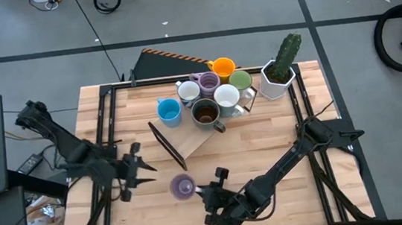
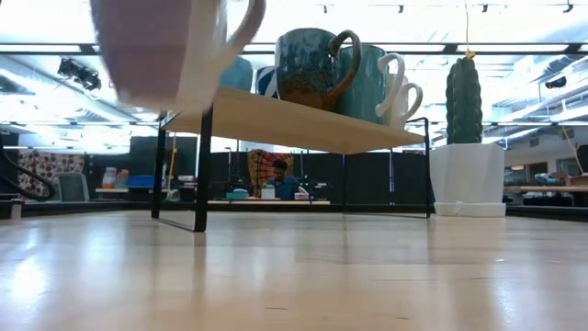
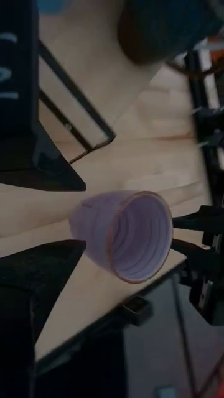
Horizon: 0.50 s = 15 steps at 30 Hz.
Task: Place coffee mugs
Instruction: Put the purple mug on the shelf
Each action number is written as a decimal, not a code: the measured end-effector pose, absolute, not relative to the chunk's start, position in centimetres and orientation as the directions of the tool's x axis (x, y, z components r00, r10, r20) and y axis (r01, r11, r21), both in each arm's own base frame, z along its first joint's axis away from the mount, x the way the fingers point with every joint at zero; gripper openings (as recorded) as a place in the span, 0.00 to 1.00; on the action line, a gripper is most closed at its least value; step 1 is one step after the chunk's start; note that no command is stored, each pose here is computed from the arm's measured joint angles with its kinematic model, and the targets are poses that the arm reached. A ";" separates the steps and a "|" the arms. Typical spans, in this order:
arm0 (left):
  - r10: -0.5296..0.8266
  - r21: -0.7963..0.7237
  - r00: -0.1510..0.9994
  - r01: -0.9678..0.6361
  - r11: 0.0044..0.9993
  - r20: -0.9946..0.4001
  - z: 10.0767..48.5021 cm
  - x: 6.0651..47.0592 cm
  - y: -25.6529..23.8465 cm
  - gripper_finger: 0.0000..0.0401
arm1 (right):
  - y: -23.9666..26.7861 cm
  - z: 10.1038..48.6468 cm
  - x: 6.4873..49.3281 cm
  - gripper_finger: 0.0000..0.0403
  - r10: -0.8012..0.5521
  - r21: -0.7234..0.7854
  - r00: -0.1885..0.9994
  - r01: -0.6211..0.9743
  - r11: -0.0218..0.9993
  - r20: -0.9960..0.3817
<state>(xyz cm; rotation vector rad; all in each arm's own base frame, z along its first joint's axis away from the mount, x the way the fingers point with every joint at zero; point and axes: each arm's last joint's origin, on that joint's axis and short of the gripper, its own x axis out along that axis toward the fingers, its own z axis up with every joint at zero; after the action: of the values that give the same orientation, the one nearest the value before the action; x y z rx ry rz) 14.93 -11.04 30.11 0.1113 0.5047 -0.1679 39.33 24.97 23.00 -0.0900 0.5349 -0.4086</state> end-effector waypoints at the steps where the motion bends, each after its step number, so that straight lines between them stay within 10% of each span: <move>1: -0.133 0.054 0.872 0.179 0.982 -0.472 30.4 14.5 -10.8 0.35 | 24.8 23.6 39.2 0.17 -0.409 -0.197 0.786 0.358 0.913 -0.464; 15: 0.036 0.102 0.934 0.001 0.995 -0.356 31.7 13.1 -9.3 0.35 | 21.2 29.8 40.4 0.18 -0.554 -0.100 0.800 0.546 0.831 -0.231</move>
<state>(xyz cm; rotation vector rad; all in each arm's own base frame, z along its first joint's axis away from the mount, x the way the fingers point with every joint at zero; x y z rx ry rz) 13.10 -9.28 31.70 0.1013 0.3656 0.0180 40.42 21.21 29.79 -0.0292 0.2568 -0.5901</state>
